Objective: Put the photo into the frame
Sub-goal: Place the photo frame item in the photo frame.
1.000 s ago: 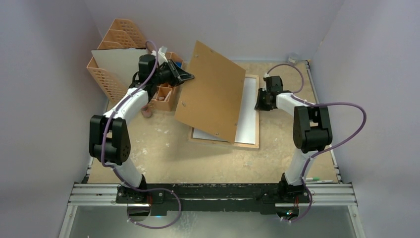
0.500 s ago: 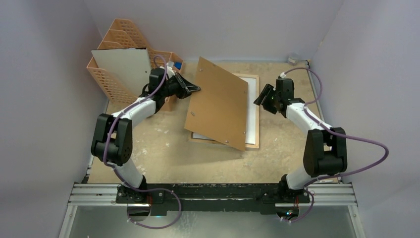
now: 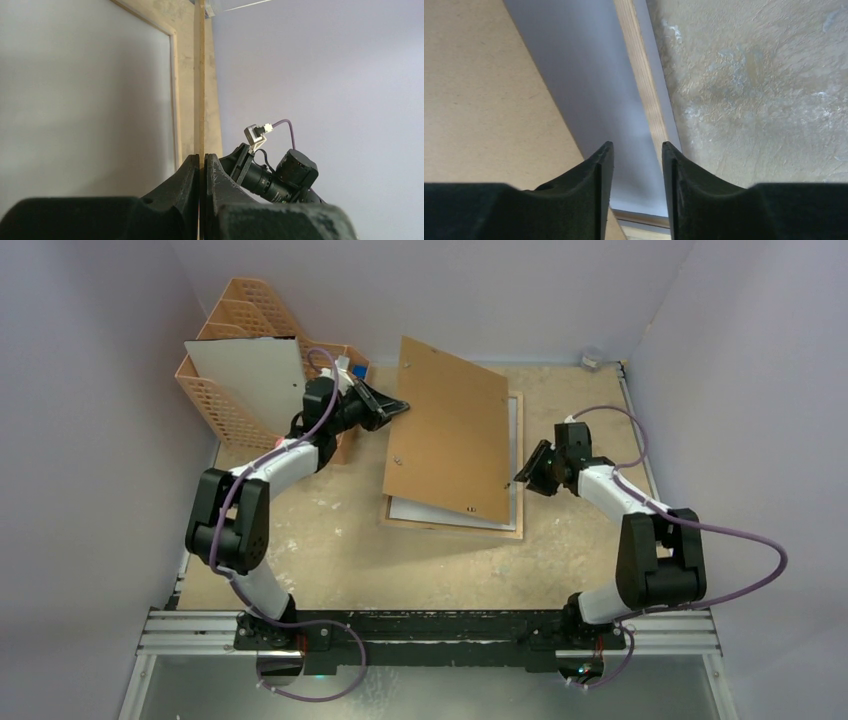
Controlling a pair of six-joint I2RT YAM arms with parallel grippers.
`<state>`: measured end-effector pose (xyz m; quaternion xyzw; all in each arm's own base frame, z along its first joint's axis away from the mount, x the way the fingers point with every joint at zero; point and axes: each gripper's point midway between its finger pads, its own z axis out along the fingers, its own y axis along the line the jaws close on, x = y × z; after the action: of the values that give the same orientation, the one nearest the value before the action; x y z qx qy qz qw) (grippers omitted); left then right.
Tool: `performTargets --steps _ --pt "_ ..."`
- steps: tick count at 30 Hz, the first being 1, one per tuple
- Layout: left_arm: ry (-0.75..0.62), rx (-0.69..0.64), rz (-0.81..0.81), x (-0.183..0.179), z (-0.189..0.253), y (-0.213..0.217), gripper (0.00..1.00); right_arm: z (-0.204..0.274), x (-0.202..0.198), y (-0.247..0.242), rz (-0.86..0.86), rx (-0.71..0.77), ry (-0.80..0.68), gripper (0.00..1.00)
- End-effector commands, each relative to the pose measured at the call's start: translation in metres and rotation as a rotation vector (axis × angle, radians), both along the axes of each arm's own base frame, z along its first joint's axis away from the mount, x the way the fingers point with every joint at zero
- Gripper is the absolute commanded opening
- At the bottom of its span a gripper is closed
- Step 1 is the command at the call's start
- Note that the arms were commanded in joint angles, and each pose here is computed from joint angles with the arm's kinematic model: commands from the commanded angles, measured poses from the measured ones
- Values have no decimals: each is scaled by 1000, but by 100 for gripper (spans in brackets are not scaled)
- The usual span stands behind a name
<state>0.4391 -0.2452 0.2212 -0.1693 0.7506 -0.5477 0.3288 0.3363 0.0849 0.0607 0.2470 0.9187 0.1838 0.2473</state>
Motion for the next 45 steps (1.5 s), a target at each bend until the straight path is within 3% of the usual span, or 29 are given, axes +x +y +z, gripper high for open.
performTargets --steps 1,5,22,36,45 --pt "-140 -99 -36 7 37 -17 0 21 12 -12 -91 -16 -66 46" --pt "-132 -82 -47 16 24 -21 0 14 9 -23 -140 -36 -37 50" --pt "-70 -77 -99 27 -22 -33 0 -18 1 -31 -162 -33 31 51" --pt "-101 -52 -74 52 -15 -35 0 -39 -5 -26 -138 -14 79 51" --pt "12 -55 -99 31 -46 -50 0 -46 -6 -23 -130 1 96 51"
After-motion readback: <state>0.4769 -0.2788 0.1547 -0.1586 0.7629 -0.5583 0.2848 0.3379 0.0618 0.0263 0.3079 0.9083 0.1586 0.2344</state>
